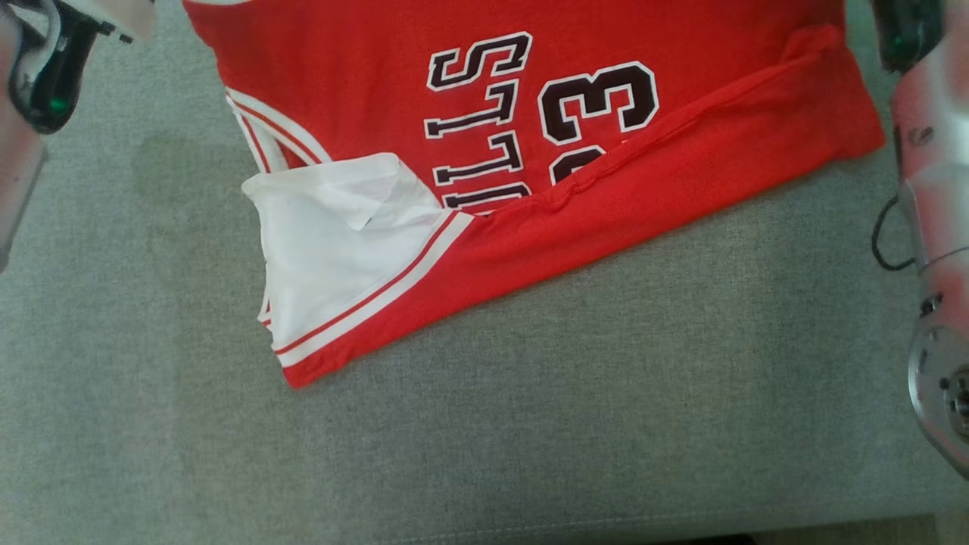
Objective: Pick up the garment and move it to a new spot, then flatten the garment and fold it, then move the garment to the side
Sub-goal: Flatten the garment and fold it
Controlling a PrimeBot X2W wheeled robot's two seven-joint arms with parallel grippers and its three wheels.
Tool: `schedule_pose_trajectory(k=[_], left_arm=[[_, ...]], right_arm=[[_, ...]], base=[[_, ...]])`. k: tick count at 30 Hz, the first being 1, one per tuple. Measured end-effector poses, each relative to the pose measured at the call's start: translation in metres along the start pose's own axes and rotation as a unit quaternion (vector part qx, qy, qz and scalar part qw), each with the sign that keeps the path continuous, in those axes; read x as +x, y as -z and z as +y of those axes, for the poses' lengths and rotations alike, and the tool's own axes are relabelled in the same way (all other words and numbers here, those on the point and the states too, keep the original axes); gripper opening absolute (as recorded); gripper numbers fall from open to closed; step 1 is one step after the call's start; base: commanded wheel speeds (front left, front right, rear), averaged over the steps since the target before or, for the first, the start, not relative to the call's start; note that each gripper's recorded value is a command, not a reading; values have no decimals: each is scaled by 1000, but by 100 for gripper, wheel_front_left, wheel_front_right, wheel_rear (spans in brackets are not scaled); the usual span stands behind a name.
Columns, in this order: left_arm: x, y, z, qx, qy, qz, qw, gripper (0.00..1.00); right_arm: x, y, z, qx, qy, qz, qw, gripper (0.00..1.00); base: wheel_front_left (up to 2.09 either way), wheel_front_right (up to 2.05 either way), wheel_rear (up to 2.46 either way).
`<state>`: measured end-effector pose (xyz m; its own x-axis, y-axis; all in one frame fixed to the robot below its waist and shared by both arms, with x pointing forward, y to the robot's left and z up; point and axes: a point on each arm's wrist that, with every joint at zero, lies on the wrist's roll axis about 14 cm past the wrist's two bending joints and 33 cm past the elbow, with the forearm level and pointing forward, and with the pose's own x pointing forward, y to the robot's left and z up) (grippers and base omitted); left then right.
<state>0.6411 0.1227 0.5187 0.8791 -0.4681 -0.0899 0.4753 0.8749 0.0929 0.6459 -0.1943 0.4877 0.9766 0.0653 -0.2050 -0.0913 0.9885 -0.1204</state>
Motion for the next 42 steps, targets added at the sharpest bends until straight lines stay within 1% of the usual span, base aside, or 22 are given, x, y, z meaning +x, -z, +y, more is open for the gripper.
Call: schedule_pose_trajectory(k=[9, 13, 19, 23, 29, 33, 37, 42], left_arm=[[-16, 11, -10, 9, 6, 14, 1000, 0], [-41, 25, -27, 9, 29, 32, 999, 0], [-91, 42, -50, -17, 54, 62, 996, 0], [-123, 53, -69, -30, 77, 94, 992, 0], [-164, 71, -98, -61, 103, 141, 983, 0], [-182, 73, -113, -71, 113, 162, 978, 0], [-200, 80, -128, -76, 133, 193, 969, 0], [-209, 93, -139, -81, 142, 224, 961, 0]], right_arm=[[-11, 7, -4, 10, -3, 12, 1000, 0], [-27, 24, -1, 19, -9, 38, 999, 0], [-60, 58, 0, 19, -18, 100, 995, 0], [-79, 76, -6, 8, -22, 141, 990, 0], [-99, 95, -5, -16, -45, 186, 981, 0], [-110, 98, -8, -42, -59, 204, 976, 0], [-120, 103, -10, -59, -70, 226, 970, 0], [-130, 112, -14, -86, -84, 254, 960, 0]], base=[[0, 0, 0], [0, 0, 0], [0, 0, 0], [0, 0, 0], [0, 0, 0], [0, 0, 0], [0, 0, 0], [0, 0, 0]])
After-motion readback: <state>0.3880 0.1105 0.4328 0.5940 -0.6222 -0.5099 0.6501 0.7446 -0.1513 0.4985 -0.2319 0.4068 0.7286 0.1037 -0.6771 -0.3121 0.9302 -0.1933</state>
